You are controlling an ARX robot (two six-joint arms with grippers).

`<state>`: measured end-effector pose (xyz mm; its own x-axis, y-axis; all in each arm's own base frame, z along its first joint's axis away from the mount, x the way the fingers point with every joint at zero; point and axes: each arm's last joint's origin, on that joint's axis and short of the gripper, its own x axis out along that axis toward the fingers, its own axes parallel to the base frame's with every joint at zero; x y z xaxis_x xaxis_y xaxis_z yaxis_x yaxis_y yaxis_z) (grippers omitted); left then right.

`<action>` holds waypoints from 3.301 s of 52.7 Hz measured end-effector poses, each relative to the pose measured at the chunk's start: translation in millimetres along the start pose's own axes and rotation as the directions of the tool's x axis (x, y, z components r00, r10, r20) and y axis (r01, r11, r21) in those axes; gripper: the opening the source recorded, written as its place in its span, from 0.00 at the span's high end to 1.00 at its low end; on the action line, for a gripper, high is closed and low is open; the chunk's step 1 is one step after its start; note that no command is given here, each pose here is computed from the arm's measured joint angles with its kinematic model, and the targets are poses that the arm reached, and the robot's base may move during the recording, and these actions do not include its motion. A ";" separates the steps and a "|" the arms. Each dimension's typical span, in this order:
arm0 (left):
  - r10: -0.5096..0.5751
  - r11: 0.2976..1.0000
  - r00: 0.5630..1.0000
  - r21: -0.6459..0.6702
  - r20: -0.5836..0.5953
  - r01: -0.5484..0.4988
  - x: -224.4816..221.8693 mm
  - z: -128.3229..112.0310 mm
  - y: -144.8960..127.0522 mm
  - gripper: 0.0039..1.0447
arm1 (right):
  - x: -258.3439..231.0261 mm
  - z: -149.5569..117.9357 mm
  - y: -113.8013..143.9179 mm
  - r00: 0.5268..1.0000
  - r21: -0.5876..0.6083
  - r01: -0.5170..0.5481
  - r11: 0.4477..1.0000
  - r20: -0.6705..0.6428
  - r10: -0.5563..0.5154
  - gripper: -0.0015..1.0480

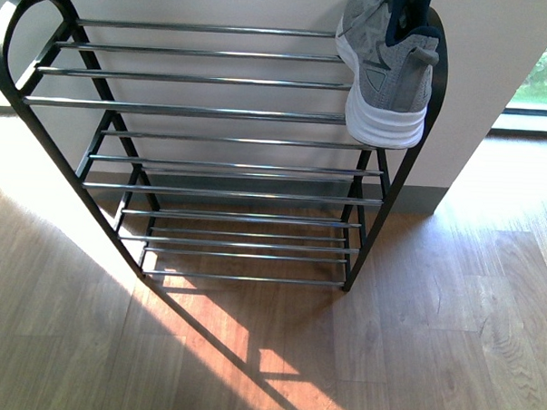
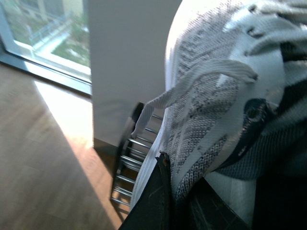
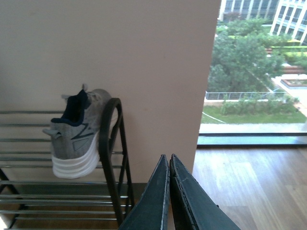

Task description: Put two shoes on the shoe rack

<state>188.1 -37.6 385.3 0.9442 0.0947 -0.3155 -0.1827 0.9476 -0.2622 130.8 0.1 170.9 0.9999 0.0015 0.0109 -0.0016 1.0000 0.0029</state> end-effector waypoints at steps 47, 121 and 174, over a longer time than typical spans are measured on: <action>-0.127 0.991 0.826 -0.095 -0.550 0.089 236.3 -138.2 -88.1 0.98 | -22.6 2.0 -0.1 1.000 0.000 0.002 1.000 0.009 -0.002 0.98; -0.070 0.954 0.942 -0.298 -0.327 -0.033 223.5 -88.1 -100.5 0.09 | -34.0 -0.6 -0.1 1.000 0.000 0.002 1.000 0.005 -0.002 0.98; -0.186 0.950 0.945 0.294 0.269 0.103 23.5 -126.2 62.5 0.99 | -34.0 -0.6 -0.1 1.000 0.000 0.002 1.000 0.005 -0.002 0.98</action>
<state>164.3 -14.6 246.4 1.0000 -0.0046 -0.0036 0.0045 0.9999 -0.0139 96.8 0.0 169.9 0.9999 0.0000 0.0154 0.0000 1.0000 0.0029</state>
